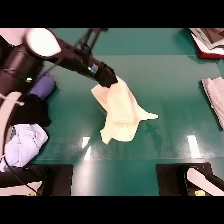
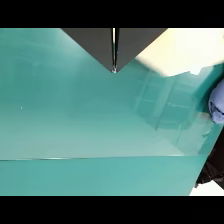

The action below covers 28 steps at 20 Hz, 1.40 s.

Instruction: Fold the shirts.

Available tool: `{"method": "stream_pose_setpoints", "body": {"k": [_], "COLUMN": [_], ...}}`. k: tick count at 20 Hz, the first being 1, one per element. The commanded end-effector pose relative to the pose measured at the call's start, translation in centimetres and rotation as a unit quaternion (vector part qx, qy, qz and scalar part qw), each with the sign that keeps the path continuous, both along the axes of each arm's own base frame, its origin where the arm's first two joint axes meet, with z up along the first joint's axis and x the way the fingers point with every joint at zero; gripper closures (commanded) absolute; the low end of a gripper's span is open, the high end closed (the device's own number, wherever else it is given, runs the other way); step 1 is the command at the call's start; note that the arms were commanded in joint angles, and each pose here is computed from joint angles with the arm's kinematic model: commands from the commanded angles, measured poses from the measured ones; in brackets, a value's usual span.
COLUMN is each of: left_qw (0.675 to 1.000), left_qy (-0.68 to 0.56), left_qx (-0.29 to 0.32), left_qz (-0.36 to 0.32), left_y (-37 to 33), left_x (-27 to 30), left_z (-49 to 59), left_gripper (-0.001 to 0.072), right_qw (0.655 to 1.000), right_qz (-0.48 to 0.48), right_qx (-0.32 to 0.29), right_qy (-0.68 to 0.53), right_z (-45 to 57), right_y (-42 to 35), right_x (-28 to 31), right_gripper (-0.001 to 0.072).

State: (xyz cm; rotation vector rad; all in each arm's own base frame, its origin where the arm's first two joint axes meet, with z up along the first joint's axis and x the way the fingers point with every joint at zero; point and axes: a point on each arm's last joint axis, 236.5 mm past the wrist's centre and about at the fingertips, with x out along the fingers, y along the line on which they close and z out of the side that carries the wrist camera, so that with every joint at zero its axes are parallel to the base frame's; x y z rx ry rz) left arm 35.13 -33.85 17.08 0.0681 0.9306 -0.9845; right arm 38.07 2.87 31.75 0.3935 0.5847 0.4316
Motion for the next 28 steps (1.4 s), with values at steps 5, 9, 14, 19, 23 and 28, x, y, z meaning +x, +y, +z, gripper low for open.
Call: {"method": "stream_pose_setpoints", "body": {"k": [5,9,14,19,23,28], "left_qw": [0.974,0.958,0.932,0.945,0.945,0.947], "left_qy": [0.194,0.268,0.336,0.298,0.294,0.288], "left_qx": [0.105,0.085,0.105,0.097,0.083,0.074], "left_qz": [0.06,0.061,0.09,0.088,0.116,0.126], "left_y": [10.1,9.1,9.1,5.9,4.7,4.5], "left_x": [-1.1,-6.0,-11.5,-12.6,-11.6,-10.9], "left_z": [-7.6,-13.8,-22.2,-24.4,-25.1,-25.2], "left_gripper": [0.0243,0.0243,0.0243,0.0243,0.0244,0.0681], "right_qw": [1.0,1.0,1.0,1.0,1.0,0.999], "right_qz": [0.002,0.003,0.003,0.01,0.015,0.025], "right_qx": [-0.004,-0.004,-0.004,-0.005,-0.006,-0.007], "right_qy": [0.004,0.006,0.007,0.015,0.021,0.03], "right_z": [-0.2,-0.3,-0.3,-0.6,-0.8,-1.2], "right_y": [0.0,0.0,0.0,0.2,0.4,0.8], "right_x": [-0.2,-0.2,-0.2,-0.5,-0.8,-1.2], "right_gripper": [0.0697,0.0697,0.0697,0.0697,0.0697,0.0697]}}
